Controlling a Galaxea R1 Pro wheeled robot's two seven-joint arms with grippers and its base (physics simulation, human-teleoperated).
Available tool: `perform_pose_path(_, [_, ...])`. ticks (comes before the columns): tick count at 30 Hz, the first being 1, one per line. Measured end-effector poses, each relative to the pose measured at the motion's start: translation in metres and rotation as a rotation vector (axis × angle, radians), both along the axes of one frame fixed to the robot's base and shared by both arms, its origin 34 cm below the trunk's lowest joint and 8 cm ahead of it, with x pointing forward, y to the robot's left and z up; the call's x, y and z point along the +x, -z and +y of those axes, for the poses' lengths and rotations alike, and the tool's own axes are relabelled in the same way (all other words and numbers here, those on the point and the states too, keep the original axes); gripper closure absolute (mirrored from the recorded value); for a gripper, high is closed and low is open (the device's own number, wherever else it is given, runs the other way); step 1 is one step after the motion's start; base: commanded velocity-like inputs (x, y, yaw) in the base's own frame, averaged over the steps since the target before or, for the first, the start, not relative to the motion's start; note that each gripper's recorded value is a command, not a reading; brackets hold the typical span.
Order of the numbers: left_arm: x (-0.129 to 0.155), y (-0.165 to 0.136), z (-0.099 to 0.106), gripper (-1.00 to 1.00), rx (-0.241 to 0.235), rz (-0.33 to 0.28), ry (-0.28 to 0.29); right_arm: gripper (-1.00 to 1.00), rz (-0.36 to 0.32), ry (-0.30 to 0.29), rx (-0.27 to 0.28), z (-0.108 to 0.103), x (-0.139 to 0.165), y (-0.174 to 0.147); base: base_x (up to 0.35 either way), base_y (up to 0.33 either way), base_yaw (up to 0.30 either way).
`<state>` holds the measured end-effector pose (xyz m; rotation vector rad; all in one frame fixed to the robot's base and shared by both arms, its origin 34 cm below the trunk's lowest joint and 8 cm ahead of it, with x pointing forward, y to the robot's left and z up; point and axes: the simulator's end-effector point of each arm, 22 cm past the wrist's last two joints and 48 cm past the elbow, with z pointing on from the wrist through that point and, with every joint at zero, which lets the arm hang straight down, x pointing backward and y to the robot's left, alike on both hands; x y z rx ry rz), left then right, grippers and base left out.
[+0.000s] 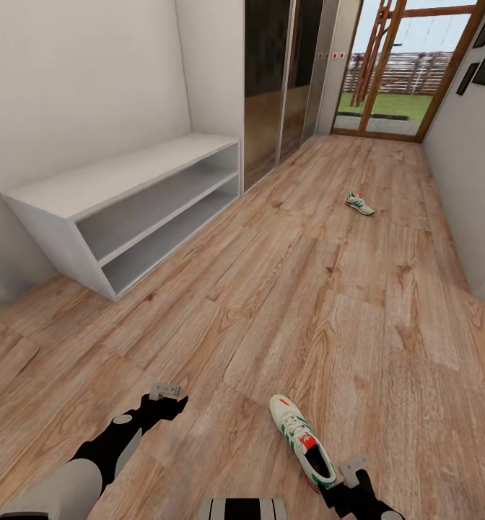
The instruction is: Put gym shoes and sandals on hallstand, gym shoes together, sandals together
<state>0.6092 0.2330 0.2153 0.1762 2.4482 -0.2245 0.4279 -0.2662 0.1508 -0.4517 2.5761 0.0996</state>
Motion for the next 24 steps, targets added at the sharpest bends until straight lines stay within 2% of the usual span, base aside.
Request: perform_pose_path(24, [-0.002, 0.005, -0.001, -1.0, -0.001, 0.008, 0.001, -1.0, -0.018, 0.0, 0.0, 0.001, 0.008, -0.002, 0.0, 0.0, 0.0])
